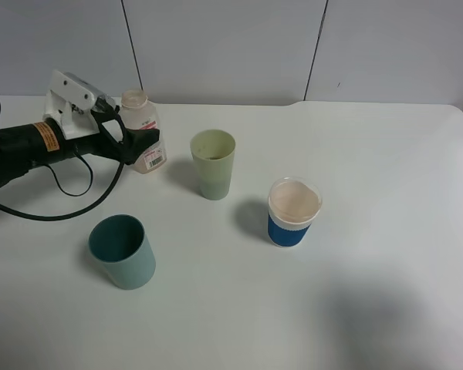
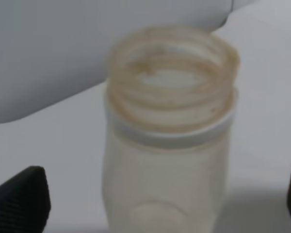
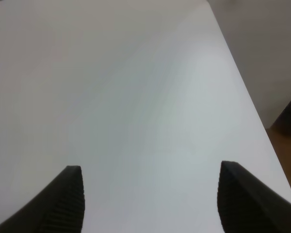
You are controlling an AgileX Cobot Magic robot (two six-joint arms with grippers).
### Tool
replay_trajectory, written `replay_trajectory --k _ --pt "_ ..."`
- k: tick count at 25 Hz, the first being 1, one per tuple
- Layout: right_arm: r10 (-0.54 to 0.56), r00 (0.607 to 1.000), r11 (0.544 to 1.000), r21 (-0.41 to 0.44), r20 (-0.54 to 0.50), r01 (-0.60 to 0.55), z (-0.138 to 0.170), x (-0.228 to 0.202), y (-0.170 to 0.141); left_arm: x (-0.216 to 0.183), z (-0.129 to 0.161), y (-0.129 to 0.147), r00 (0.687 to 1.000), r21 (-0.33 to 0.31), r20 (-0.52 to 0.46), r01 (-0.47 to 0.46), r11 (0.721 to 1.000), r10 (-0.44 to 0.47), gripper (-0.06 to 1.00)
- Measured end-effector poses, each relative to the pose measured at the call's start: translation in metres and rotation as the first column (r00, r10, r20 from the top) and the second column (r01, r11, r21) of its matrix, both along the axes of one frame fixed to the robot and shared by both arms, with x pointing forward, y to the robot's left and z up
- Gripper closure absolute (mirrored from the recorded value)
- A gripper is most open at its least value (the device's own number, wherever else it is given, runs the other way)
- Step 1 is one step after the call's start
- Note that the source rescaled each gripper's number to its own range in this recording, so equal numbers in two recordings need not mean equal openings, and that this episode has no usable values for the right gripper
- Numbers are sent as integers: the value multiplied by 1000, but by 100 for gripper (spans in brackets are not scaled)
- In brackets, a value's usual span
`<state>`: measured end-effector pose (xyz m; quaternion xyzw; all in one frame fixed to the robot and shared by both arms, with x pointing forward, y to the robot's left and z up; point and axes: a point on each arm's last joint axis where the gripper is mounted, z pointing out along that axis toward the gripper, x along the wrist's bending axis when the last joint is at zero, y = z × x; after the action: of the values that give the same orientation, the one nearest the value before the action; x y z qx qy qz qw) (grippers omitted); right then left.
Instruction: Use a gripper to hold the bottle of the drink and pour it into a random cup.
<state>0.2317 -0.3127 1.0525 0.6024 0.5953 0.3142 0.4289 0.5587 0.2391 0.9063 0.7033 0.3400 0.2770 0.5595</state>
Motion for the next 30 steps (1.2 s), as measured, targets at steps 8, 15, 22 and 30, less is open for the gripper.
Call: replay_trajectory --k 8,15,22,30 --pt "0 1000 1000 0 0 0 0 0 0 -30 46 11 994 80 27 -106 991 104 -5" --pt "0 1000 1000 0 0 0 0 0 0 -55 106 30 949 132 74 -314 940 307 -5" --pt "0 1000 1000 0 0 0 0 0 0 -92 163 41 882 -7 173 -444 896 438 -6" --pt "0 1000 1000 0 0 0 0 0 0 -143 207 51 821 -52 244 -520 852 516 -6"
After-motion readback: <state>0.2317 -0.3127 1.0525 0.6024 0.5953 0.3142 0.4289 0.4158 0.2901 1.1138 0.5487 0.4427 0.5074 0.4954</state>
